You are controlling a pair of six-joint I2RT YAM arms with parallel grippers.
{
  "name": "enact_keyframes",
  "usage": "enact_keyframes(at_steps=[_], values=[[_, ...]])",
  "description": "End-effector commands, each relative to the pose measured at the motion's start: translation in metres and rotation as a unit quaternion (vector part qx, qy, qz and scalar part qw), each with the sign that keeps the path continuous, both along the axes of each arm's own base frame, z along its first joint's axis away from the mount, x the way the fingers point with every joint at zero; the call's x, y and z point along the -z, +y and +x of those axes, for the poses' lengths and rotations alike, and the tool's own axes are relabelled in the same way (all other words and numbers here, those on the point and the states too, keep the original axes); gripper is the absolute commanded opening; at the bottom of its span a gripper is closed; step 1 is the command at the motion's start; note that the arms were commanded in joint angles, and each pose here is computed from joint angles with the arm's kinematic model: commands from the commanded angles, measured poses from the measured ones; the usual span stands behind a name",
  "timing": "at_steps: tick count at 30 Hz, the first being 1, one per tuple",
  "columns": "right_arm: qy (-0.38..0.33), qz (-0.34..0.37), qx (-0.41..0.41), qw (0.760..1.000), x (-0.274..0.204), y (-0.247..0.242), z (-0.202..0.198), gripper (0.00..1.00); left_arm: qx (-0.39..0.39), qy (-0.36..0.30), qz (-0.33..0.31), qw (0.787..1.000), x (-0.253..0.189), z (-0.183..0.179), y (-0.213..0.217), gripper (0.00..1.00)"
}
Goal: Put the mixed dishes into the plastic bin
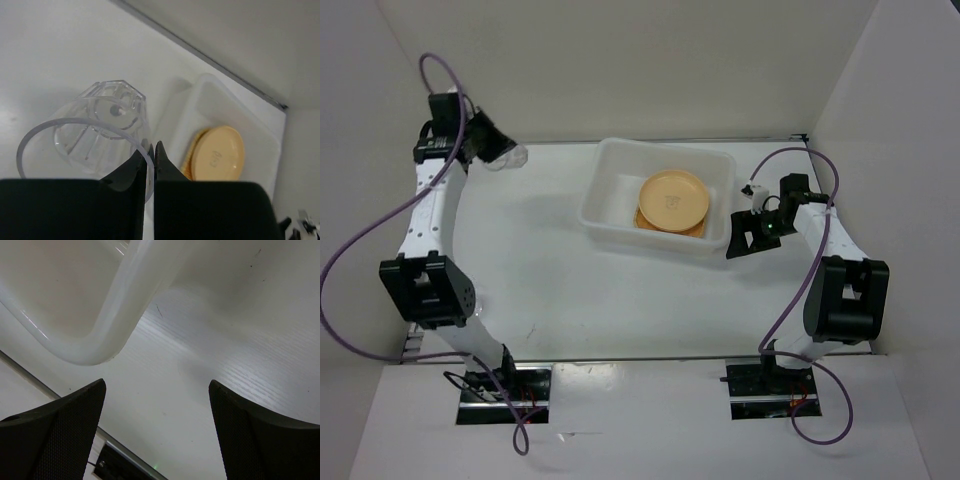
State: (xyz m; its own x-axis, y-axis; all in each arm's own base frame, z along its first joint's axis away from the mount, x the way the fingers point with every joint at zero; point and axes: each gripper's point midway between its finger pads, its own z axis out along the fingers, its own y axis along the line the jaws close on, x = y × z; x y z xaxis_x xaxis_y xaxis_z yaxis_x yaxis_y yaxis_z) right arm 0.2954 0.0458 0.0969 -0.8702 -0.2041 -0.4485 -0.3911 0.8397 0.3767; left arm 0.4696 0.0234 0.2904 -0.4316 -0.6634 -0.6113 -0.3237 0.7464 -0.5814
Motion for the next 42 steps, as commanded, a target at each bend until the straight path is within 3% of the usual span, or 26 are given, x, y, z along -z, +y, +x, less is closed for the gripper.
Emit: enact_keyframes(at_steps=[1,3,9,14,23,28,42], values=[[-0.034,0.005,0.0,0.999,-0.015,-0.002,0.003,0.88,0.152,-0.049,0.018,0.987,-0.029,0.028,-0.085,0.0],[-0.043,0.003,0.0,0.999,-0.018,-0.002,0.005,0.88,0.191,-0.061,0.047,0.979,-0.039,0.037,-0.112,0.0],[-0.044,0.003,0.0,0.999,-0.018,-0.002,0.005,0.88,0.262,0.001,0.095,0.96,0.012,0.045,-0.191,0.0],[-0.046,0.002,-0.004,0.999,-0.018,-0.002,0.005,0.88,0.267,0.016,0.149,0.952,0.026,0.047,-0.233,0.0],[-0.041,0.005,-0.013,0.999,-0.013,-0.001,0.005,0.88,0.243,0.069,0.213,0.944,0.083,0.057,-0.259,0.0],[-0.049,0.007,-0.013,0.999,-0.016,-0.003,0.006,0.88,0.252,0.087,0.216,0.939,0.114,0.061,-0.282,0.0],[-0.054,0.01,-0.007,0.998,-0.019,-0.013,0.004,0.88,0.245,0.148,0.234,0.929,0.178,0.058,-0.286,0.19]])
